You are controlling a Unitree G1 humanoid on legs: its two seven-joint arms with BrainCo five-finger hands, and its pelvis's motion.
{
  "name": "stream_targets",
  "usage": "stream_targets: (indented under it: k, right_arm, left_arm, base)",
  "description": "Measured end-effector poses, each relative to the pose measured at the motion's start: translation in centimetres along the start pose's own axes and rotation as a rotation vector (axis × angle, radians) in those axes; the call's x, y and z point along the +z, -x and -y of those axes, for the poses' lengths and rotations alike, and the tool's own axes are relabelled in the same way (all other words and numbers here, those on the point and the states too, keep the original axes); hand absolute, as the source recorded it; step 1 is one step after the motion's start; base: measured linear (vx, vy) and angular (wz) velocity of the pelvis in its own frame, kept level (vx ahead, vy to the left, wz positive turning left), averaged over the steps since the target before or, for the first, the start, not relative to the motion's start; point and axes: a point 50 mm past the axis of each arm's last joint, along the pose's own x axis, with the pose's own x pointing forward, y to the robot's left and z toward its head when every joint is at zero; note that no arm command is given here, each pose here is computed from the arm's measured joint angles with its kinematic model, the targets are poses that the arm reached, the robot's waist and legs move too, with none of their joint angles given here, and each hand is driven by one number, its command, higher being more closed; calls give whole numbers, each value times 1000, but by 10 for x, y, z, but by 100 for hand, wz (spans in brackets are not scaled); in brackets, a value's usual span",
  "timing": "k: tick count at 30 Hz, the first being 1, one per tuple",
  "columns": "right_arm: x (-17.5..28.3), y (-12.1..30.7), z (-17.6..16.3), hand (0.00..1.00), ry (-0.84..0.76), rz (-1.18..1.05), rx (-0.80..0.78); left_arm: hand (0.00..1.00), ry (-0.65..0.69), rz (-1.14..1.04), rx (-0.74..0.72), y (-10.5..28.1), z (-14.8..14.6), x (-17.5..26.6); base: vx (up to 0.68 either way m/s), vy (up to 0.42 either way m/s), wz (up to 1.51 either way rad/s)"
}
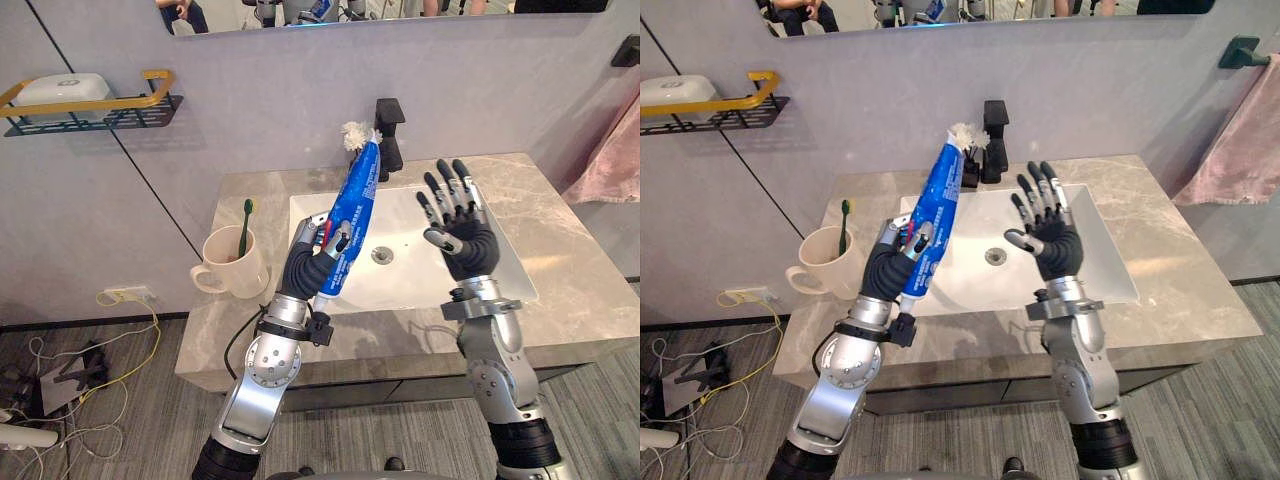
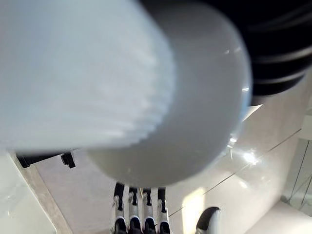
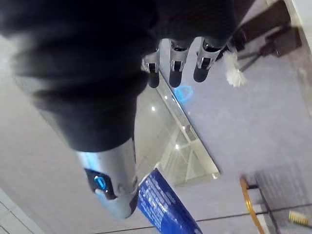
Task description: Organize washtable
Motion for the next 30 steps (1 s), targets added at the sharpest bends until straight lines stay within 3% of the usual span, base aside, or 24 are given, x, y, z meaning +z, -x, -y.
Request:
stream_targets:
  k: [15, 25, 26, 30]
  right_arm:
    - [-32, -9, -37, 0, -335, -83, 81]
    - [-39, -11, -50, 0, -414, -114, 117]
    - [-39, -11, -50, 100, -414, -116, 115]
    - [-45, -10, -46, 100, -409, -141, 106]
  left_arm:
    - [100, 17, -60, -50, 3, 17, -11]
    - [100, 21, -93, -85, 6, 25, -18]
    - [100, 22, -94, -88, 6, 26, -18]
    - [100, 16, -115, -100, 8, 28, -23]
  base:
    - [-40, -1, 2]
    - [0, 0, 0]
    - [0, 0, 0]
    - [0, 0, 0]
